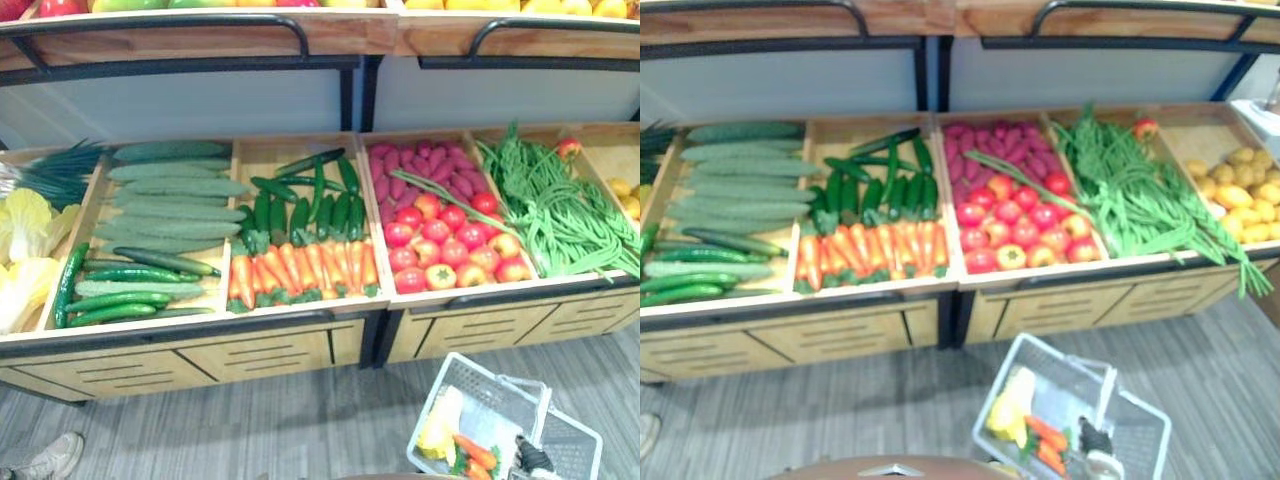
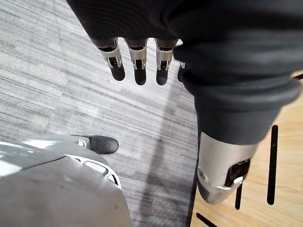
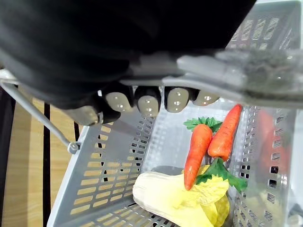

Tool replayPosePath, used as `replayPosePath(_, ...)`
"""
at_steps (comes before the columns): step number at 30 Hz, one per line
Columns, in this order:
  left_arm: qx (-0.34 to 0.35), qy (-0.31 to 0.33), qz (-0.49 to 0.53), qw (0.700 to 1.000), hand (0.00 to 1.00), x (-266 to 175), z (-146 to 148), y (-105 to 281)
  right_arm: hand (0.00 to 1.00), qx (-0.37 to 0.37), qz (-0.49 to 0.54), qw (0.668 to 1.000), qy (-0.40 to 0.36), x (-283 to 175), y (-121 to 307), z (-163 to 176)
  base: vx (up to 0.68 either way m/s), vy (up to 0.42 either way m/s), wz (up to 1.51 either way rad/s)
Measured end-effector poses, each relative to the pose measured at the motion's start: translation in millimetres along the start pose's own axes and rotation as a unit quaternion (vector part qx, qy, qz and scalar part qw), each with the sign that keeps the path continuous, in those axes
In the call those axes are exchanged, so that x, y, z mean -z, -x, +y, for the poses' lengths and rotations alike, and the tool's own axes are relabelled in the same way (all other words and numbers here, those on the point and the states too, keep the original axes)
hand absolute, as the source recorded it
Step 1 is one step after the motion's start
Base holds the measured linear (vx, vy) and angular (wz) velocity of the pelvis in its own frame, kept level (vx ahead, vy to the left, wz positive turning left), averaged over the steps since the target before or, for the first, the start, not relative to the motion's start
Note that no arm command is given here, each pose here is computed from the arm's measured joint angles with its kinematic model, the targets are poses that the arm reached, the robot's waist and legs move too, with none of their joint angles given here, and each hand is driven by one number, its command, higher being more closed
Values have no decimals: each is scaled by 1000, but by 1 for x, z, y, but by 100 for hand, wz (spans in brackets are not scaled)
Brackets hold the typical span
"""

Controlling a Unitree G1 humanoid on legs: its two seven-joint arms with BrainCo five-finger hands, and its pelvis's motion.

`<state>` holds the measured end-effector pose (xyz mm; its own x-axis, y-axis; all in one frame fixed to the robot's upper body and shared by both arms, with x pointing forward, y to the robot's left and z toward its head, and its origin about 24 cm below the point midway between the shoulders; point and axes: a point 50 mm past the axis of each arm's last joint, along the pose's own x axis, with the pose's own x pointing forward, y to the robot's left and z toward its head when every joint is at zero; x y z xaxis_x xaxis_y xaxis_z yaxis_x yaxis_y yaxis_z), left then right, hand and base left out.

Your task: Pick vegetable in the basket

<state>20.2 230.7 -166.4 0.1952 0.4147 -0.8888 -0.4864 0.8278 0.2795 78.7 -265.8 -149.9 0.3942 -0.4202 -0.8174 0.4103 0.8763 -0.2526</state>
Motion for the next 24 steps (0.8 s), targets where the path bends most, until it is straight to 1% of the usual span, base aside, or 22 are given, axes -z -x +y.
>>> replayPosePath(3, 14, -30, -9, 999, 0, -4, -4, 0, 100, 3, -12, 1000, -9, -8, -2, 0, -15, 40, -47)
replayPosePath(5, 23, -56, -16, 998, 0, -6, -6, -1, 100, 9, -15, 999, -28, -8, -2, -3, -43, 56, -59)
replayPosePath(6, 29, -82, -27, 996, 0, -13, -7, -2, 100, 14, -12, 999, -43, -6, -1, -4, -12, 44, -60)
replayPosePath(10, 45, -123, -57, 990, 0, -31, -18, -3, 100, 21, -21, 996, -83, -5, 1, -2, -24, 87, -84)
replayPosePath(12, 59, -123, -79, 988, 0, -42, -27, -3, 100, 20, -38, 996, -84, -13, 0, -2, -78, 69, -122)
replayPosePath(14, 59, -134, -104, 984, 0, -53, -27, -2, 100, 34, -43, 994, -100, -16, 0, -9, -46, 58, -94)
replayPosePath(16, 54, -145, -91, 984, 0, -42, -20, -2, 100, 36, -38, 994, -93, -12, 1, -13, 21, -3, -107)
replayPosePath(19, 52, -144, -81, 985, 0, -37, -17, -2, 100, 24, -36, 996, -82, -12, 1, -5, 6, -177, -133)
replayPosePath(22, 75, -137, -75, 985, 0, -27, -33, 2, 100, 26, -36, 997, -59, -19, -2, -11, -224, -219, -152)
replayPosePath(24, 50, -143, -88, 985, 0, -45, -17, -4, 100, -6, -26, 998, -48, -21, -4, 11, 9, -325, -166)
